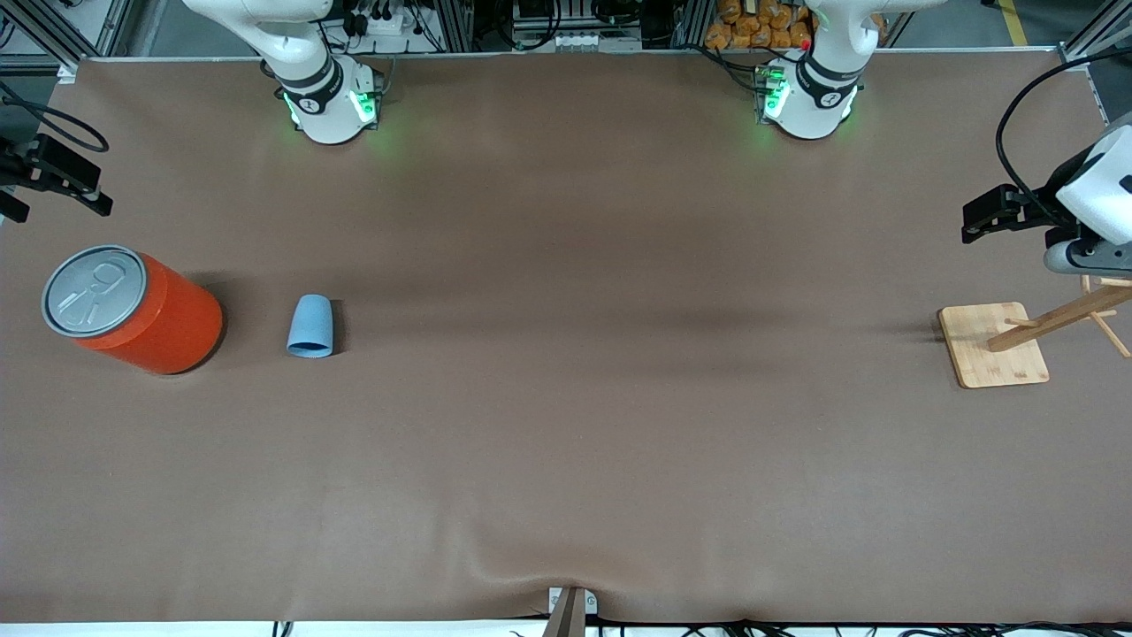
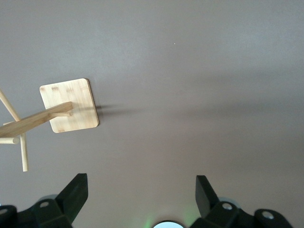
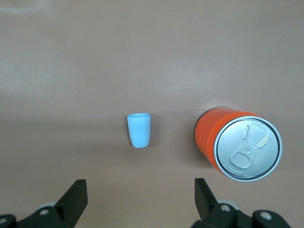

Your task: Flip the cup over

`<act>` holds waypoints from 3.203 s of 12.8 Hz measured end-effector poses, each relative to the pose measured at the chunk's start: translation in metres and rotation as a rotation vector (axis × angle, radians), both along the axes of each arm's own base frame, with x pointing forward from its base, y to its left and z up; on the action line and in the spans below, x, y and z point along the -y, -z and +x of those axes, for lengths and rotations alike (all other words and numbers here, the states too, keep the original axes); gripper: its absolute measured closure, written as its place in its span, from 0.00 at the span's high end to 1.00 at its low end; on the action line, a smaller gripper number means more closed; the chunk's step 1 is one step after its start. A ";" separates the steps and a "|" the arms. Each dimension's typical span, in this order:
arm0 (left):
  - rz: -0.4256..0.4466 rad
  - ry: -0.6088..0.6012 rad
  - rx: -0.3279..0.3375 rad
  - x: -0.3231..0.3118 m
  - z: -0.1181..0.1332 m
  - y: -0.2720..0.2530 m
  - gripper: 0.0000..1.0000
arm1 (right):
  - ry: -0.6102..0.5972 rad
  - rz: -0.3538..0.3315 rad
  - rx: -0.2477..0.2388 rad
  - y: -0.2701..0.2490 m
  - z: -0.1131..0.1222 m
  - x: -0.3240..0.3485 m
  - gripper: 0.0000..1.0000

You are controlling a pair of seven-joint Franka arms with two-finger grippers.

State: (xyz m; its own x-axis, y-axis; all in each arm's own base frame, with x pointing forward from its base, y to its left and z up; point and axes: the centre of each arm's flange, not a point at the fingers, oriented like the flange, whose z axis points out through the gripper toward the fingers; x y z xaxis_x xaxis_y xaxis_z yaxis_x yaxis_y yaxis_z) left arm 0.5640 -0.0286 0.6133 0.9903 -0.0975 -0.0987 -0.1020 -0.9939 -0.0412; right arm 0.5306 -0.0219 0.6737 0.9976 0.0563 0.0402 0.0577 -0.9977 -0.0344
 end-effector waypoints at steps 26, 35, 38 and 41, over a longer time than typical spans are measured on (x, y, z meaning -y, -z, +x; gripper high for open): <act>-0.001 -0.009 -0.008 -0.005 0.008 0.012 1.00 | 0.034 -0.004 -0.185 0.385 -0.009 -0.035 1.00; -0.002 -0.006 -0.008 -0.004 0.008 0.012 1.00 | -0.019 -0.010 -0.124 0.447 -0.018 -0.065 1.00; -0.002 -0.005 -0.009 -0.003 0.008 0.012 1.00 | -0.073 -0.037 -0.118 0.458 -0.018 -0.073 1.00; -0.002 -0.005 -0.009 -0.003 0.008 0.012 1.00 | -0.100 -0.058 -0.103 0.472 -0.017 -0.069 0.95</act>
State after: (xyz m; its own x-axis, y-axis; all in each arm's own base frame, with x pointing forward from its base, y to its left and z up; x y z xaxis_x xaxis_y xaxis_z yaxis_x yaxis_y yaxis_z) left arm 0.5720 -0.0260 0.6014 0.9899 -0.0931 -0.1070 -0.0978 -0.9945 -0.0387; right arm 0.5133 0.0475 0.2018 0.9856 0.1548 -0.0682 0.1560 -0.9877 0.0123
